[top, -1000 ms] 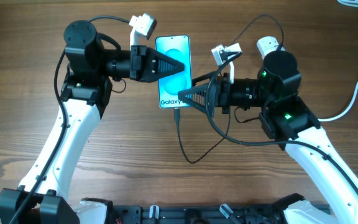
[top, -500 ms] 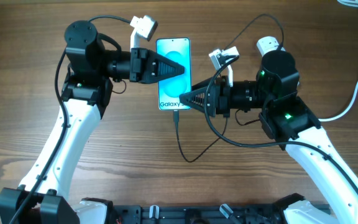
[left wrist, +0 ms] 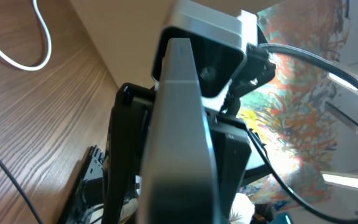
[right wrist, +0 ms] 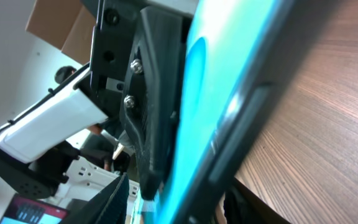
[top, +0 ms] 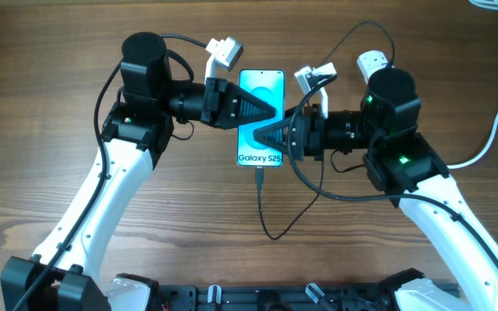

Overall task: Plug charger to phone and switch on socket
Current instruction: 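Grasp the phone with the right gripper and open the left gripper, then lower the phone flat onto the table center with the right gripper and release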

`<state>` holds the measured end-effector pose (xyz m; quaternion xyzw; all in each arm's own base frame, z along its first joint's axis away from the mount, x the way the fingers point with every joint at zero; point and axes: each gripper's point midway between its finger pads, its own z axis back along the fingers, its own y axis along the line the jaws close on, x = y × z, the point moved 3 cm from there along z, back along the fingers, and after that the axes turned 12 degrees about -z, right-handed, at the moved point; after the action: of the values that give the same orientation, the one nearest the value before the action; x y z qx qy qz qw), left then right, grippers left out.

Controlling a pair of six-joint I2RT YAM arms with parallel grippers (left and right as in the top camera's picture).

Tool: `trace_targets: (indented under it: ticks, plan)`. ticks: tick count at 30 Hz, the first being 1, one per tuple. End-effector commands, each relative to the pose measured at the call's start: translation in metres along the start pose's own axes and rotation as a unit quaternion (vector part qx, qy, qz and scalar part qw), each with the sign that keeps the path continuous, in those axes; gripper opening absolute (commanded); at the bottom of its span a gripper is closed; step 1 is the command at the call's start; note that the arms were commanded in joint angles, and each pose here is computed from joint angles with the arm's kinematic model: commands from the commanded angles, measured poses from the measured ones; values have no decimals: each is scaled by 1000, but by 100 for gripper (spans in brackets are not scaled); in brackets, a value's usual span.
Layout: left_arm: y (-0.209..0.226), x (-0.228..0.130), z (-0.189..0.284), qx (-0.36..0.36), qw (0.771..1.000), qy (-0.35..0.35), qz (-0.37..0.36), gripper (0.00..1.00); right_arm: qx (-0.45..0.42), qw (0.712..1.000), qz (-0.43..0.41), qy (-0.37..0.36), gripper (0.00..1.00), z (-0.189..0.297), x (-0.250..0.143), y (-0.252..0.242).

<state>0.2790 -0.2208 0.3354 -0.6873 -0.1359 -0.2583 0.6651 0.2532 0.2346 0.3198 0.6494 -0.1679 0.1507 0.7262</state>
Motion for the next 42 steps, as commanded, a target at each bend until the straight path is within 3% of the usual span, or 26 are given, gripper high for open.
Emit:
trace_targets:
  ticks: [1,4,7,11,16,19,20,21,22,30,33,37,40,42]
  plan:
    - [-5,-1,-1,-7,999,6,-32,4,7,1000,-24,18,50,2,-4,-1]
    - [-7,0,-1,-8,999,6,-45,4,-2,998,-51,26,40,2,-9,-6]
    - [-8,1,-1,-8,998,5,-65,4,0,998,-59,34,38,2,-12,-6]
    - [-8,1,-1,-9,996,5,-85,4,1,998,-61,35,28,2,-13,-6]
    - [-8,1,-1,-8,996,5,-92,4,1,998,-60,35,4,2,-13,-6]
    - [-8,1,-1,-8,995,5,-95,7,1,998,-60,35,4,2,-13,-6]
    - [-8,1,-1,-8,995,5,-103,11,1,998,-60,35,4,2,-13,-6]
    - [-8,1,-1,-8,995,4,-103,50,1,998,-61,35,5,2,-13,-6]
    - [-7,2,1,-4,995,0,-103,73,1,998,-61,34,4,2,-13,-6]
    - [6,20,45,44,992,-58,-104,77,-37,997,-65,-7,4,7,-1,-20]
    - [13,23,64,64,988,-78,-120,100,-81,993,-84,-24,4,9,-2,-38]
    - [35,19,81,112,984,-106,-92,100,-141,984,-107,-14,4,10,-13,-71]
    - [71,9,94,211,968,-133,-30,100,-191,971,-143,-11,4,10,-19,-103]
    - [104,-7,109,318,937,-139,38,100,-204,965,-165,-1,4,7,-24,-121]
